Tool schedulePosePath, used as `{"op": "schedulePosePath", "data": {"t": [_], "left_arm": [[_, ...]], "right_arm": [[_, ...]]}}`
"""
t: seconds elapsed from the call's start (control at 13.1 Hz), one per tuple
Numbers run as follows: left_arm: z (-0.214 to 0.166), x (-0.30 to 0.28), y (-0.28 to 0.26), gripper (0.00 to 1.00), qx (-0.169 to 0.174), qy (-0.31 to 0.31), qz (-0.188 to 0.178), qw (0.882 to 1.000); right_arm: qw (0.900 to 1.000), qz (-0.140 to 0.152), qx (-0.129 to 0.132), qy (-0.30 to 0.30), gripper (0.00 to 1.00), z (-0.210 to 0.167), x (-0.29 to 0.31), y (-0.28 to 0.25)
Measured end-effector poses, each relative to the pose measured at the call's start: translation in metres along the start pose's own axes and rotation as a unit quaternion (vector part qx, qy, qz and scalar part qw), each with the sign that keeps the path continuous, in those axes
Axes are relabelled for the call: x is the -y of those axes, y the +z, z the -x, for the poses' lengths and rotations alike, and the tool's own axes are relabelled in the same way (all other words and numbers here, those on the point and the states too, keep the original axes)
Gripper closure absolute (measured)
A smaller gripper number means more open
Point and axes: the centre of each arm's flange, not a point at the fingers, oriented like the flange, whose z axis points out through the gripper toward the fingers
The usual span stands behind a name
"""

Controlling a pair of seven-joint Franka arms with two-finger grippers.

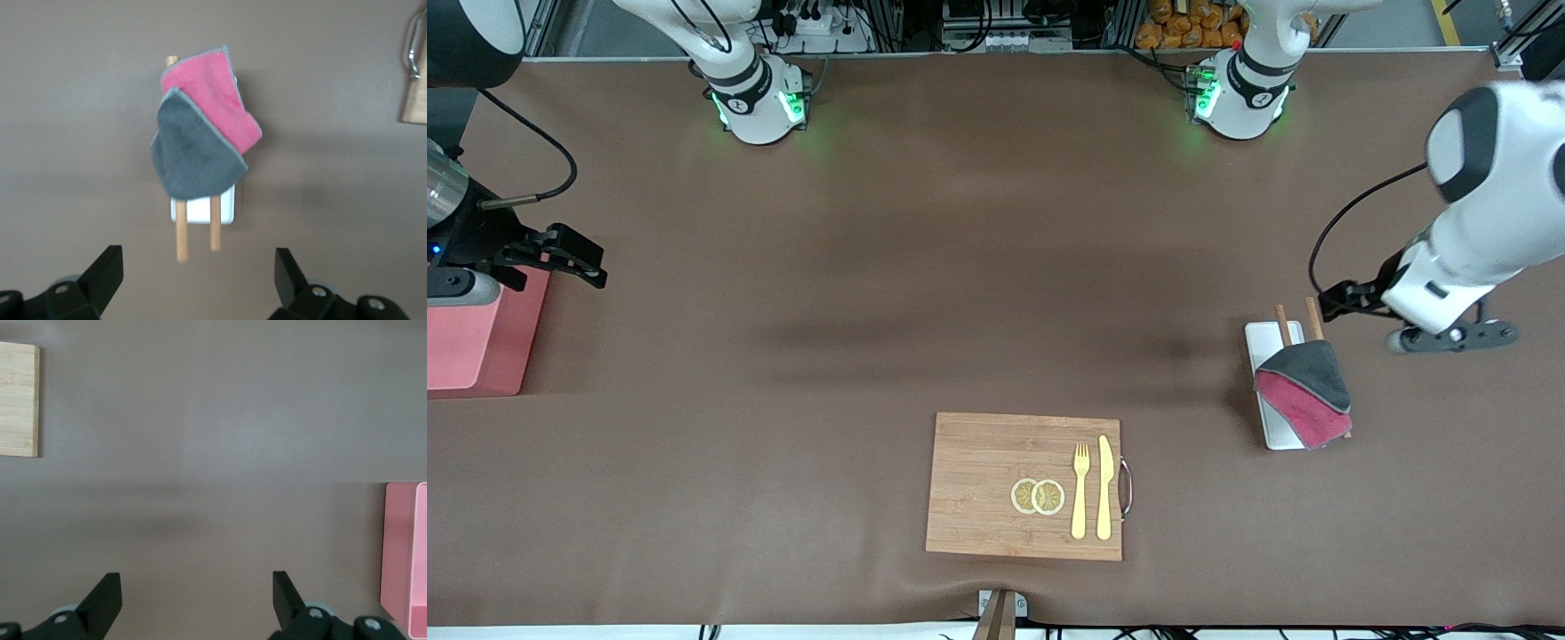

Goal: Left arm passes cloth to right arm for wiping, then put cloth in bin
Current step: 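Move the left gripper down to the pink-grey cloth on the chopstick holder, then close the left gripper on the grey edge of the cloth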

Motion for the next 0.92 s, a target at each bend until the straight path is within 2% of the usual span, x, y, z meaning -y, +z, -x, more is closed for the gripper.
{"op": "schedulePosePath", "data": {"t": [0.31,0.54,0.92], "left_arm": [[-0.009,0.017,0.054,0.00,-0.014,-0.015,0.003,1.000],[-0.016,0.025,0.073,0.10,-0.020,-0.022,0.004,1.000],[-0.025,0.039,0.101,0.18,-0.025,-0.035,0.005,0.999]], "right_arm": [[1.000,0.000,0.003,0.001,0.00,-0.001,-0.001,0.003],[1.000,-0.001,0.008,0.001,0.00,-0.003,-0.001,0.008],[1.000,-0.001,0.012,0.001,0.00,-0.005,-0.002,0.013]]}}
